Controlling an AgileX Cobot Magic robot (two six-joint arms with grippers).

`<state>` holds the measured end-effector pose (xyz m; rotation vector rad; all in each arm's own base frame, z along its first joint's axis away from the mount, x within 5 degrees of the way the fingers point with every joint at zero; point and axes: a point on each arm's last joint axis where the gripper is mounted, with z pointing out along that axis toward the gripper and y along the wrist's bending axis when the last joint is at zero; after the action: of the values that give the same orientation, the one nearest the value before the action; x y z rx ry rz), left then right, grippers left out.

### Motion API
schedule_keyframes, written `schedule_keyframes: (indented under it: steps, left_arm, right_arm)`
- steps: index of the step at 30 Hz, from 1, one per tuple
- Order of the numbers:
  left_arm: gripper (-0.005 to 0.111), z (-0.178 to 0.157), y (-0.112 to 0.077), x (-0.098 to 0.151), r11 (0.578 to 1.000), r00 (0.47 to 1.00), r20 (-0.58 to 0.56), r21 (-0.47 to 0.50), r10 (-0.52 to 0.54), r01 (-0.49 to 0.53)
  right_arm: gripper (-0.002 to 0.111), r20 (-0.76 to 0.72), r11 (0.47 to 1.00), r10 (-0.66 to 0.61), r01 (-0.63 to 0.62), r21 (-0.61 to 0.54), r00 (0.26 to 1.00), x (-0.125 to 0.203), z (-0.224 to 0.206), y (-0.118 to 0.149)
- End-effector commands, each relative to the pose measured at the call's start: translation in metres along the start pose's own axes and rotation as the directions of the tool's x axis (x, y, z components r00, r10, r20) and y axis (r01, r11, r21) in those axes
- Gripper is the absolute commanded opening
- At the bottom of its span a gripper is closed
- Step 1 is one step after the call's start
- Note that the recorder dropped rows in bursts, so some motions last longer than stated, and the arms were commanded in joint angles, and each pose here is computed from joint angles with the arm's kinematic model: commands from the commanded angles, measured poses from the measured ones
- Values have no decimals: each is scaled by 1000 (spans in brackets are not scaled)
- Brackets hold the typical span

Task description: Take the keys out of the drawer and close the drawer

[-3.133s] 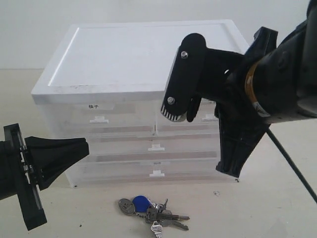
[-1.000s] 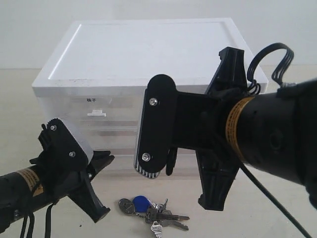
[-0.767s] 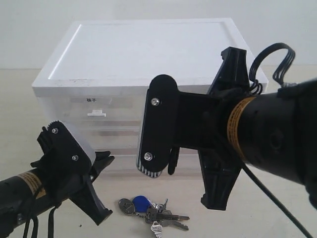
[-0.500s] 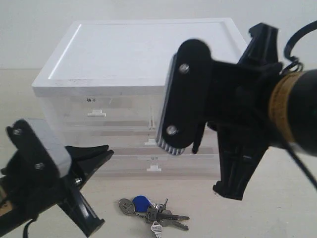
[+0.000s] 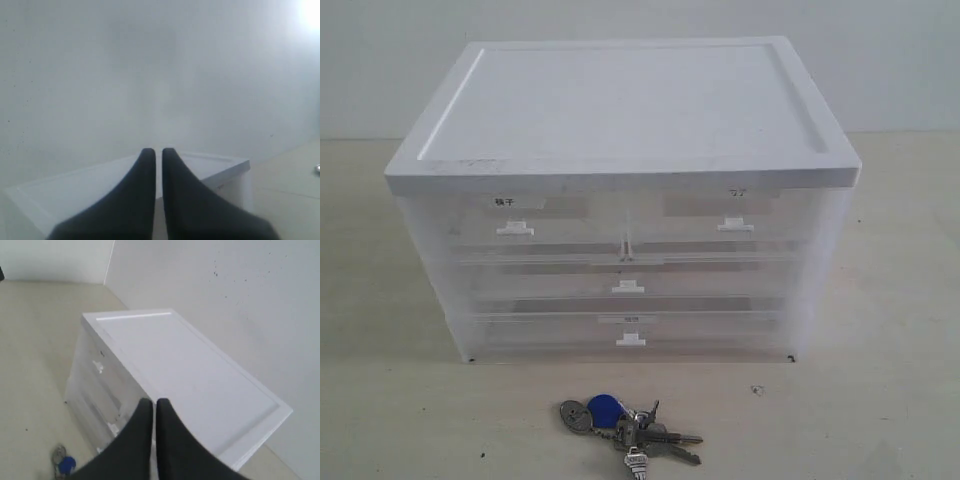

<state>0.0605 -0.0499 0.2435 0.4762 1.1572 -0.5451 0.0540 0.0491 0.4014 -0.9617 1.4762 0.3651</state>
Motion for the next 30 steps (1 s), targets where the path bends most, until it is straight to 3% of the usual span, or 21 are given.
schedule_keyframes:
  steps: [1, 9, 13, 15, 18, 19, 25, 30]
  left_arm:
    - [5, -12, 0, -3, 999, 999, 22, 24, -41, 41]
    - [5, -25, 2, -11, 998, 993, 105, 33, -61, 58]
    - [5, -25, 2, -11, 998, 992, 106, 33, -61, 58]
    - [5, -25, 0, -8, 993, 991, 68, 50, -113, 110]
    - [5, -24, -3, 1, 932, 934, -44, 68, -353, 356]
    - [5, -24, -4, 3, 924, 926, -73, 66, -371, 376]
    - [5, -24, -12, 22, 948, 916, -298, 87, -269, 307]
    - [5, -15, -13, 27, 954, 909, -329, 67, -257, 294]
  right_arm:
    - [0, 107, 998, 67, -66, -14, 992, 3, -31, -8]
    - [0, 330, 985, 172, -171, -33, 928, 47, -81, -12]
    - [0, 316, 980, 196, -193, -42, 928, 63, -77, -6]
    - [0, 278, 980, 199, -196, -38, 940, 68, -74, -4]
    - [0, 267, 979, 205, -199, -49, 942, 72, -67, 0]
    - [0, 264, 977, 211, -205, -52, 941, 73, -66, 1]
    - [0, 259, 978, 207, -201, -49, 943, 75, -65, 1]
    - [0, 254, 979, 204, -199, -47, 945, 75, -65, 1]
